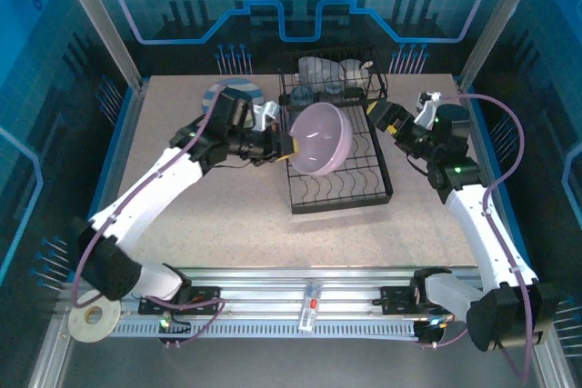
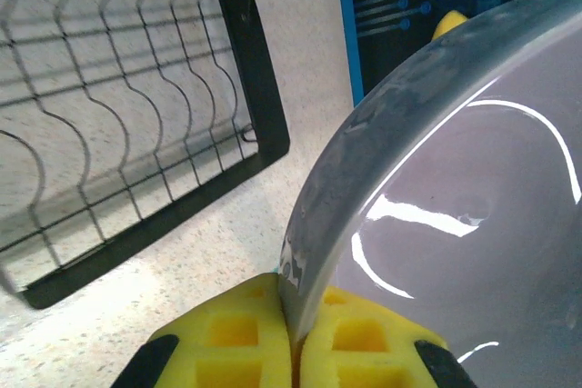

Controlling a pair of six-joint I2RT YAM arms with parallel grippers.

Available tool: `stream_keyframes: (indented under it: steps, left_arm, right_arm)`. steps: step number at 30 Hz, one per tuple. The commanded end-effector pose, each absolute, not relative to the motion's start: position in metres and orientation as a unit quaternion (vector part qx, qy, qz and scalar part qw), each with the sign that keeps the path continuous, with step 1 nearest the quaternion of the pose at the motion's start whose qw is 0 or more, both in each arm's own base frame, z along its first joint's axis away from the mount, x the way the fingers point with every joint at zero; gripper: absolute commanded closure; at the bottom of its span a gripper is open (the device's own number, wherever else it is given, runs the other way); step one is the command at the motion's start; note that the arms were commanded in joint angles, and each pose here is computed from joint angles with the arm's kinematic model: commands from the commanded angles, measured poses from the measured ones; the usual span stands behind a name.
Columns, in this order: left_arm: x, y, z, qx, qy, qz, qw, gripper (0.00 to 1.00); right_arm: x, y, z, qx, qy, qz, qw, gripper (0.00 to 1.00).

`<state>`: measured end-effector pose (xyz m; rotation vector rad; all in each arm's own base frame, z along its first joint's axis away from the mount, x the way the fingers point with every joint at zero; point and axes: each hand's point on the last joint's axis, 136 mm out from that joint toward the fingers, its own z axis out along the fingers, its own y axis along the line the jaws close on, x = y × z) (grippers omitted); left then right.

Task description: Unload the mixed dishes from the dish rack

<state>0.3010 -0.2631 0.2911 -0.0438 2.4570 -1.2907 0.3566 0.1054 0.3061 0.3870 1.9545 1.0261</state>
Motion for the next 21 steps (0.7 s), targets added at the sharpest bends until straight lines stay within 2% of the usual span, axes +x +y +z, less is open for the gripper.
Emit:
stream_keyframes:
  steps: [1, 5, 8, 15, 21]
  left_arm:
    - [0.305, -0.221, 0.341, -0.027, 0.855, -0.437, 0.279, 1.0]
    - [0.311, -0.169, 0.344, -0.081, 0.864, -0.376, 0.325, 1.0]
    - [0.317, -0.132, 0.335, -0.136, 0.868, -0.341, 0.334, 1.0]
    - [0.34, -0.084, 0.289, -0.236, 0.882, -0.279, 0.296, 1.0]
    - [0.371, -0.072, 0.249, -0.274, 0.894, -0.241, 0.26, 1.0]
  right_arm:
    - [0.366, 0.107, 0.33, 0.134, 0.771, 0.402, 0.476, 0.0]
    - [0.371, 0.115, 0.332, 0.123, 0.774, 0.396, 0.478, 0.0]
    - [0.371, 0.122, 0.334, 0.109, 0.778, 0.388, 0.482, 0.0]
    - [0.363, 0.127, 0.338, 0.08, 0.783, 0.371, 0.493, 0.0]
    - [0.341, 0.124, 0.339, 0.049, 0.785, 0.348, 0.51, 0.0]
